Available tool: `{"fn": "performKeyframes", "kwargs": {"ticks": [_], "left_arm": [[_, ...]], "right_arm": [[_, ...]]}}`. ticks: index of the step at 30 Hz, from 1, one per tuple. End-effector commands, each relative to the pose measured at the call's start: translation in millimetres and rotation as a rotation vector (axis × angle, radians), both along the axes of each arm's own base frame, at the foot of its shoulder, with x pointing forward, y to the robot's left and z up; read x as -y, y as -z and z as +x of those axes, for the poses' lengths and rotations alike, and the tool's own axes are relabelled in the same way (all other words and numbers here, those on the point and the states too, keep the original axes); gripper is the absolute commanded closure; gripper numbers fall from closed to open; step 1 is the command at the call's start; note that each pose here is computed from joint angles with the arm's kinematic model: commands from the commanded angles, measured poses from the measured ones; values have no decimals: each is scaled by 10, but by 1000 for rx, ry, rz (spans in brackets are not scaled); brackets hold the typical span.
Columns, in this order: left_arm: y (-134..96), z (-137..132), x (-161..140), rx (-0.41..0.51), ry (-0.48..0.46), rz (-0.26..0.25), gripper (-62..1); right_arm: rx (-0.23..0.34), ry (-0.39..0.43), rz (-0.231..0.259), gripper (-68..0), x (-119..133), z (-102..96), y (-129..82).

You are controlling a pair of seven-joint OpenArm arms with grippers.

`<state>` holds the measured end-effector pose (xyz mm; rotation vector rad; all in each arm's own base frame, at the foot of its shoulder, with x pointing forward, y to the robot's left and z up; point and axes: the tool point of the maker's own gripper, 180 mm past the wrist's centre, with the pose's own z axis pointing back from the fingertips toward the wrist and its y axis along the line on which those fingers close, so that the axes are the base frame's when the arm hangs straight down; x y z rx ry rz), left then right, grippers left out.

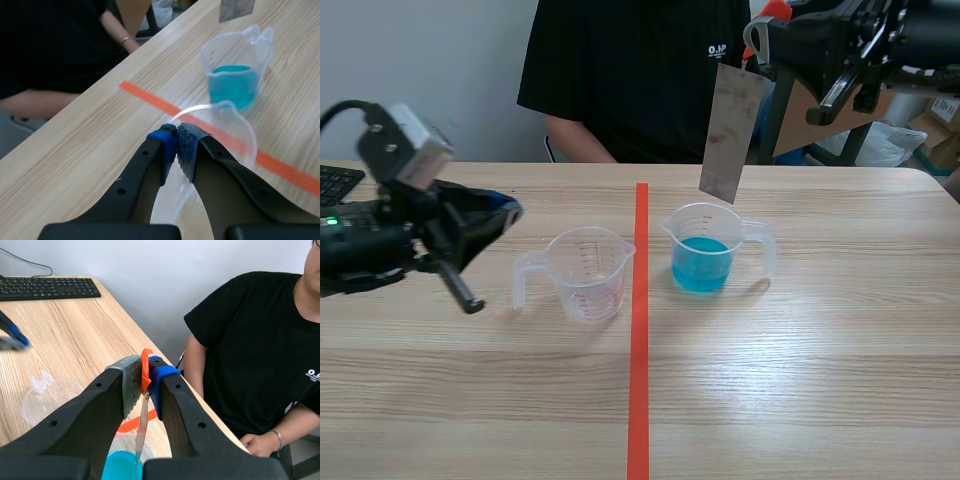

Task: Do the redox reaction experiment.

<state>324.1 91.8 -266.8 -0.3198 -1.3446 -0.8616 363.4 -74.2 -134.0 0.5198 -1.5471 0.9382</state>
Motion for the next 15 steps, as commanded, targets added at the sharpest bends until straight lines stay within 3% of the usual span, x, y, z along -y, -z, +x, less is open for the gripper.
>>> {"fn": "performKeyframes", "kwargs": {"ticks": [1, 8, 15], "left_arm": [[38, -122, -149, -29, -23, -4, -40], [380, -735, -805, -183, -194, 64, -40], [724, -1459, -1188, -356, -316, 86, -40]], "right_arm": [[32, -14, 15, -15, -8, -16, -130], [28, -13, 12, -15, -8, -14, -117], [-1, 4, 31, -15, -9, 40, -13]]}}
